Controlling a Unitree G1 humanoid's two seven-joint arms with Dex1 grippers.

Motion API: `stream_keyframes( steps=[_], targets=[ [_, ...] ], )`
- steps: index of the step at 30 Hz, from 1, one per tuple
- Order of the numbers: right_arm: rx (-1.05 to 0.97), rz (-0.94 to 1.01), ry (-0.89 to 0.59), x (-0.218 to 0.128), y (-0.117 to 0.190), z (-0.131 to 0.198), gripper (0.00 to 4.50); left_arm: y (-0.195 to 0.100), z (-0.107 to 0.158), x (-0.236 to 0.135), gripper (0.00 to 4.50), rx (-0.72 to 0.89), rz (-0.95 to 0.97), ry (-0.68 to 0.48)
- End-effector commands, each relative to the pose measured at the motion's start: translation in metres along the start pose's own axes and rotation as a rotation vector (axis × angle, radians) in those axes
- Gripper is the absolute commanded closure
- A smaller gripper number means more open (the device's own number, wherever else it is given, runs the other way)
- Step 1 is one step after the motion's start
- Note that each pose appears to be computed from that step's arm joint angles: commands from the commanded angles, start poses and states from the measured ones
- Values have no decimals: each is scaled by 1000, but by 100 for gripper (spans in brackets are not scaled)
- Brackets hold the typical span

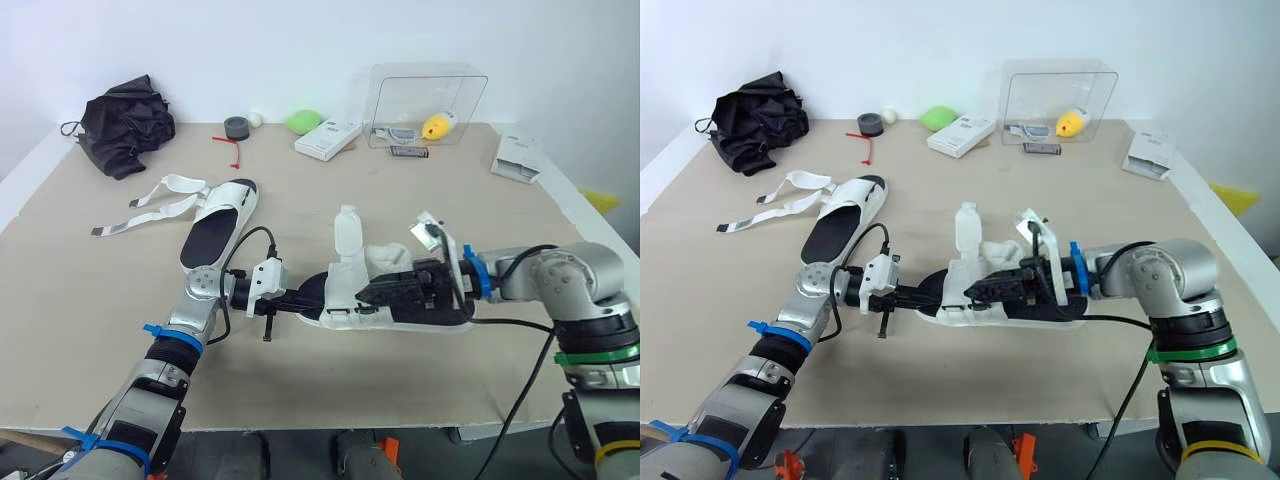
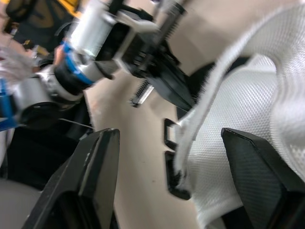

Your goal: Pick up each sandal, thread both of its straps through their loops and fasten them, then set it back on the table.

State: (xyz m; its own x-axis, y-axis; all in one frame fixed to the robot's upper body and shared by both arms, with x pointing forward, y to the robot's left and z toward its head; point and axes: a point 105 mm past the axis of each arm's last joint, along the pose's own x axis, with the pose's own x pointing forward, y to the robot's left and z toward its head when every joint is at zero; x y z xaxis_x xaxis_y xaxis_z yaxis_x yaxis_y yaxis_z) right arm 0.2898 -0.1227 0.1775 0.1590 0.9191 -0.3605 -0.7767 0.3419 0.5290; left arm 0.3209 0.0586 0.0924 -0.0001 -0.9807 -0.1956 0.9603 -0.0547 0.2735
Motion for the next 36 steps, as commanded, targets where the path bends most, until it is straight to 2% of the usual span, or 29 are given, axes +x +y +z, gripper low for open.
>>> stream_keyframes(
  steps=[1,5,15,18,19,20,22,23,26,36],
  targets=[
    [-70,69,-62,-13,16,21,104,-14,-26,-2,450,-92,-29,80],
    [-22,-10,-39,-5,-2,25,104,-14,-26,-1,450,-93,-29,79],
    [-8,-48,18,15,-11,27,104,-15,-26,-1,450,-93,-27,79],
    [-13,-51,5,15,-12,31,169,-15,-29,-3,450,-78,-29,109],
    [-15,-45,-3,14,-12,32,212,-15,-30,-3,450,-73,-29,116],
    [-18,-40,-6,13,-11,33,228,-14,-30,-3,450,-71,-27,120],
    [-23,-19,-14,12,-7,34,296,-13,-30,-4,450,-70,-26,122],
    [-27,-14,-14,11,-6,33,362,-13,-30,-3,450,-69,-26,122],
    [-31,-1,-9,12,-4,31,430,-13,-29,-3,450,-68,-28,121],
    [-39,4,54,11,0,17,430,-13,-30,-1,450,-69,-33,119]
  ],
)
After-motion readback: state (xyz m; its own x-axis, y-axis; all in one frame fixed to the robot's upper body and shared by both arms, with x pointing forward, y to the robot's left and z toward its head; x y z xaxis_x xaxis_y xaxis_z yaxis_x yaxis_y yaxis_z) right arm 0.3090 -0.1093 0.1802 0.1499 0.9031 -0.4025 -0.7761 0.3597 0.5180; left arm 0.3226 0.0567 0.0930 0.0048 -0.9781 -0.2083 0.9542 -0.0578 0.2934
